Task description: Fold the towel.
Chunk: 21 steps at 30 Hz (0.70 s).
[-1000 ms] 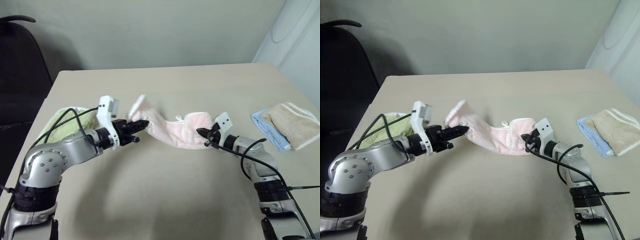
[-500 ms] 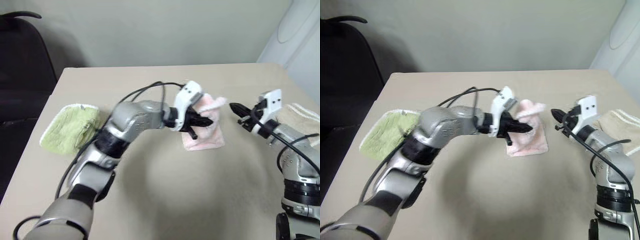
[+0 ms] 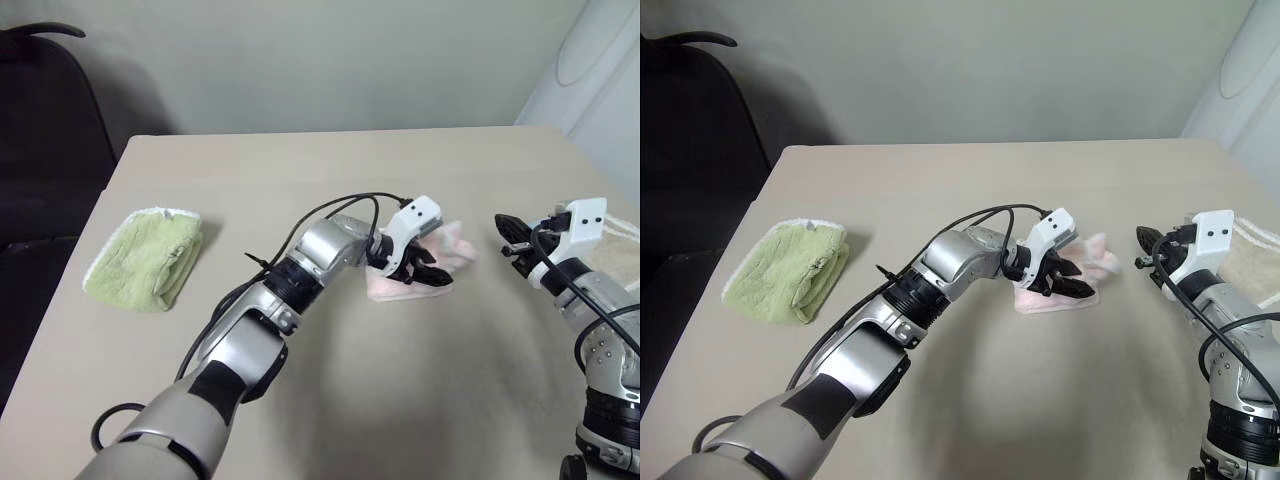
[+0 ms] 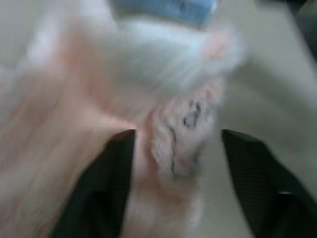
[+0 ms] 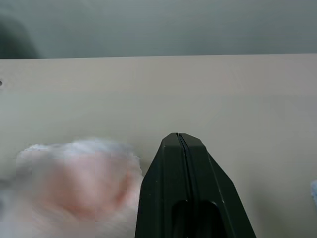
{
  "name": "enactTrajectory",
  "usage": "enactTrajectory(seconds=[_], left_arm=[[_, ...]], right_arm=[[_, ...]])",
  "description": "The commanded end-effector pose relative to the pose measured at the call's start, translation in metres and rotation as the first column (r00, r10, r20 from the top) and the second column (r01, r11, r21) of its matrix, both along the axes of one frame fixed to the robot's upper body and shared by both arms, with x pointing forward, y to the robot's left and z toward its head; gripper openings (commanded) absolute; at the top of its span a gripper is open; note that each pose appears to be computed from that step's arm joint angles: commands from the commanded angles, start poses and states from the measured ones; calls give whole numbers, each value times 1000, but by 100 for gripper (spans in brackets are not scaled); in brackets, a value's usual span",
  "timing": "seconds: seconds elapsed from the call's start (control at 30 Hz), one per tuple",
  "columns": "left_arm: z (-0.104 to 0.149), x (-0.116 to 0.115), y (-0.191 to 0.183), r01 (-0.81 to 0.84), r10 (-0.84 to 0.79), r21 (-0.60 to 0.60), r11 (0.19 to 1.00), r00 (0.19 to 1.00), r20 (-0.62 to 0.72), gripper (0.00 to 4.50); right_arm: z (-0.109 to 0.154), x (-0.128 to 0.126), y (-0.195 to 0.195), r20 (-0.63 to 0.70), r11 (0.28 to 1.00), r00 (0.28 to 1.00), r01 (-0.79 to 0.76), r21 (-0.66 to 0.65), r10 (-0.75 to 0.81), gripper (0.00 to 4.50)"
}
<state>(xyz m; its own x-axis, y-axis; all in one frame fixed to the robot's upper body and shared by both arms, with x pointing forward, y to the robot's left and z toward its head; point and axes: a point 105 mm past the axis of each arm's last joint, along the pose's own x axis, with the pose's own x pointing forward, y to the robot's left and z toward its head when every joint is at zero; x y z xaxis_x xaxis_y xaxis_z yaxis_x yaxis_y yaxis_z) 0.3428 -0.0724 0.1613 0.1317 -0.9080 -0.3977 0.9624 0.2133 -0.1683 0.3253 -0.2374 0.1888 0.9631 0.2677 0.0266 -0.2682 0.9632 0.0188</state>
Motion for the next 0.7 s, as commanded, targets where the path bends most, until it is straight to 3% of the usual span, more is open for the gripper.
enactTrajectory(seconds=[0.03, 0.07, 0.23, 0.3, 0.43, 0.57, 0.63, 0.7], left_arm=[[27, -5, 1, 31, -31, -124, 992, 1000, 3, 429], [32, -4, 4, 25, -26, -157, 987, 1000, -4, 448], [50, 16, 27, -96, 112, -230, 968, 992, 58, 448], [55, 23, 37, -128, 155, -258, 958, 984, 90, 388], [31, 24, 44, -125, 157, -211, 969, 977, 144, 241], [-22, 24, 40, -130, 139, -66, 989, 977, 163, 97], [-51, 28, 43, -168, 162, 30, 985, 976, 145, 97], [-65, 32, 47, -199, 187, 77, 977, 973, 135, 97]], right_arm=[[17, 0, 10, 45, 998, 998, -42, -53, 45, 0], [18, 1, 12, 44, 997, 997, -54, -61, 57, 0], [24, 5, 26, 30, 984, 990, -133, -119, 137, 0], [24, 5, 36, 13, 973, 982, -186, -133, 190, 0], [-9, 5, 67, -114, 931, 947, -317, -182, 301, 0], [-55, 16, 78, -220, 933, 928, -335, -134, 301, 0], [-76, 22, 78, -265, 936, 924, -321, -143, 276, 0], [-85, 24, 78, -281, 936, 921, -318, -148, 268, 0]])
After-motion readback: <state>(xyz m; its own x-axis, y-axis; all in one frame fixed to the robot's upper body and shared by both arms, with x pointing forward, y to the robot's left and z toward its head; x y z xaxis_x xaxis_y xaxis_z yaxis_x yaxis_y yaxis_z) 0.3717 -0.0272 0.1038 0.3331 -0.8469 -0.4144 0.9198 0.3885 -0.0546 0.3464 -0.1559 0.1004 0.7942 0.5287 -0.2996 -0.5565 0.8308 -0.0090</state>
